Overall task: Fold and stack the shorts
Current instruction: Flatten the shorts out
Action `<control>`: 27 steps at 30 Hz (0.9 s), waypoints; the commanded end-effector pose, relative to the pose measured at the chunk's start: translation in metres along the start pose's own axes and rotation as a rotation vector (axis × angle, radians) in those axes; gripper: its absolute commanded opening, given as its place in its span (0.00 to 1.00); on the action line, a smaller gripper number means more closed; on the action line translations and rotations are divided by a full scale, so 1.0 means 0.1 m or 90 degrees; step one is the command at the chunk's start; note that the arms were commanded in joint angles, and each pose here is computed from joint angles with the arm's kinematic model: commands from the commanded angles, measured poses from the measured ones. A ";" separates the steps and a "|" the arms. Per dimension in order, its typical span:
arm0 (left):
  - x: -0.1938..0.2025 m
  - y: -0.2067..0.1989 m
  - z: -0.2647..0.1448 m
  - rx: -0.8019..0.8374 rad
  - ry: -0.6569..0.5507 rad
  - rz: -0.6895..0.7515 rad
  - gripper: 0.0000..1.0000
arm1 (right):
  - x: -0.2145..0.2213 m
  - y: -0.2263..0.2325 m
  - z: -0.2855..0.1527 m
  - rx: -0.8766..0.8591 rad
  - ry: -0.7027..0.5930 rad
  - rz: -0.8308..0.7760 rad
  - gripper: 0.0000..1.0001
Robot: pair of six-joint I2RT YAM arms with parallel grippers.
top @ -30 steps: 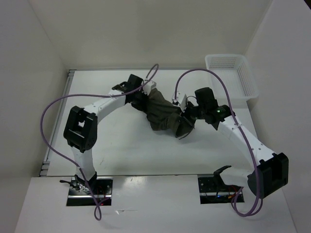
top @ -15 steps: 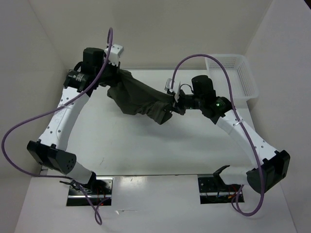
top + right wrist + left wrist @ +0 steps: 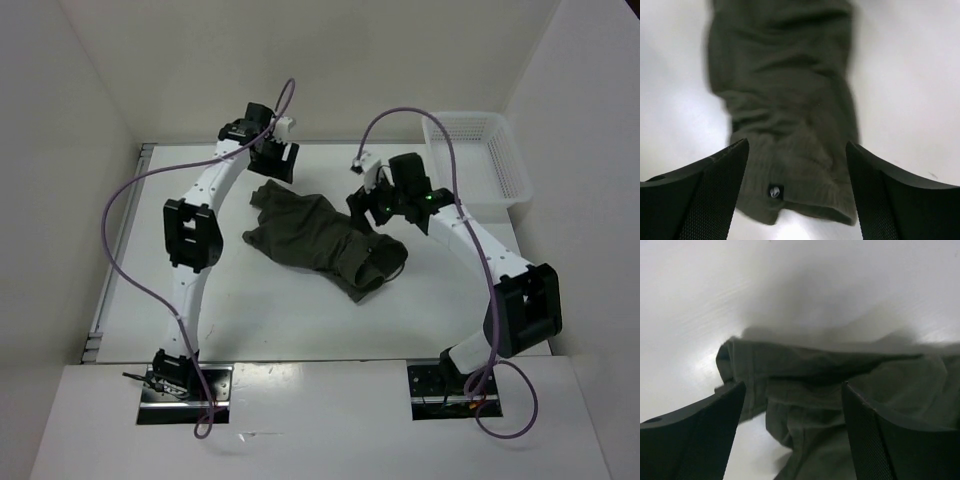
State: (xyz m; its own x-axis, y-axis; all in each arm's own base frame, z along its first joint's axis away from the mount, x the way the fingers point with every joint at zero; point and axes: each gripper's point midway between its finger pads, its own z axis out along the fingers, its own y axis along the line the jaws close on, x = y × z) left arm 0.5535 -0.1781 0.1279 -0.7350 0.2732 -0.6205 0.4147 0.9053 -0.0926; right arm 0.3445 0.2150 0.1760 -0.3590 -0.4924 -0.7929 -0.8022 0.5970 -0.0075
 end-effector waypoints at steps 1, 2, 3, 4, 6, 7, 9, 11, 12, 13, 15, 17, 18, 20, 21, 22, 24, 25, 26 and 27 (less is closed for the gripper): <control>-0.45 0.02 -1.15 0.017 -0.110 -0.003 0.85 | -0.56 -0.68 -0.37 0.151 -0.115 0.086 0.84; -0.39 0.07 -1.23 0.029 -0.119 -0.012 0.86 | -0.62 -0.68 -0.48 0.163 -0.126 0.082 0.87; -0.37 -0.02 -1.61 0.025 -0.153 -0.003 0.89 | -0.62 -0.66 -0.54 0.171 -0.127 0.101 0.90; 0.28 0.00 -1.29 0.022 -0.054 -0.029 0.92 | -0.63 -0.63 -0.58 0.170 -0.132 0.117 0.90; 0.67 -0.05 -1.34 0.002 -0.018 -0.031 0.92 | -0.64 -0.46 -0.63 0.124 -0.130 0.139 0.90; 1.10 -0.07 -1.20 0.009 0.052 -0.047 0.92 | -0.68 -0.29 -0.64 0.071 -0.137 0.152 0.90; 1.40 -0.12 -1.15 0.049 0.095 -0.076 0.92 | -0.50 -0.14 -0.58 0.030 -0.103 0.190 0.84; 1.55 -0.03 -1.11 0.049 0.101 -0.097 0.96 | -0.18 -0.01 -0.48 0.001 -0.049 0.219 0.79; 1.67 -0.05 -1.05 0.057 0.115 -0.102 0.96 | -0.03 0.06 -0.49 -0.004 -0.024 0.232 0.74; 1.66 -0.01 -1.02 0.058 0.102 -0.106 0.97 | 0.06 0.11 -0.49 -0.007 -0.011 0.245 0.72; 1.63 -0.02 -1.01 0.075 0.089 -0.111 0.97 | 0.21 0.28 -0.49 -0.047 0.005 0.264 0.72; 1.61 -0.02 -0.97 0.099 0.076 -0.119 0.97 | 0.23 0.45 -0.51 -0.099 0.006 0.286 0.72; 1.59 0.04 -0.97 0.098 0.068 -0.126 0.98 | 0.22 0.48 -0.52 -0.110 0.004 0.286 0.72; 1.68 0.14 -0.85 0.094 0.084 -0.143 0.98 | 0.34 0.56 -0.48 -0.127 0.018 0.310 0.75; 1.69 0.19 -0.83 0.090 0.086 -0.151 0.98 | 0.37 0.55 -0.42 -0.128 0.020 0.322 0.75; 1.75 0.16 -0.76 0.107 0.099 -0.158 0.98 | 0.42 0.57 -0.41 -0.129 0.028 0.333 0.75; 1.72 0.16 -0.75 0.122 0.094 -0.165 0.98 | 0.54 0.63 -0.35 -0.144 0.043 0.359 0.75; 1.75 0.14 -0.72 0.133 0.100 -0.169 0.98 | 0.53 0.64 -0.33 -0.150 0.034 0.354 0.75; 1.75 0.15 -0.68 0.133 0.099 -0.168 0.98 | 0.55 0.65 -0.31 -0.156 0.033 0.360 0.75; 1.72 0.15 -0.67 0.138 0.089 -0.166 0.98 | 0.52 0.68 -0.30 -0.160 0.027 0.356 0.75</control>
State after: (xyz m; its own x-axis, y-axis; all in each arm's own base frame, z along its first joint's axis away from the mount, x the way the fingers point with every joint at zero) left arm 0.3836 -0.0835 0.0653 -0.9135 0.0969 -0.3951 0.2497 0.9003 -0.3566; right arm 0.2587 0.1963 0.1410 -0.7904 -0.2014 -0.5785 -0.5448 0.6627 0.5138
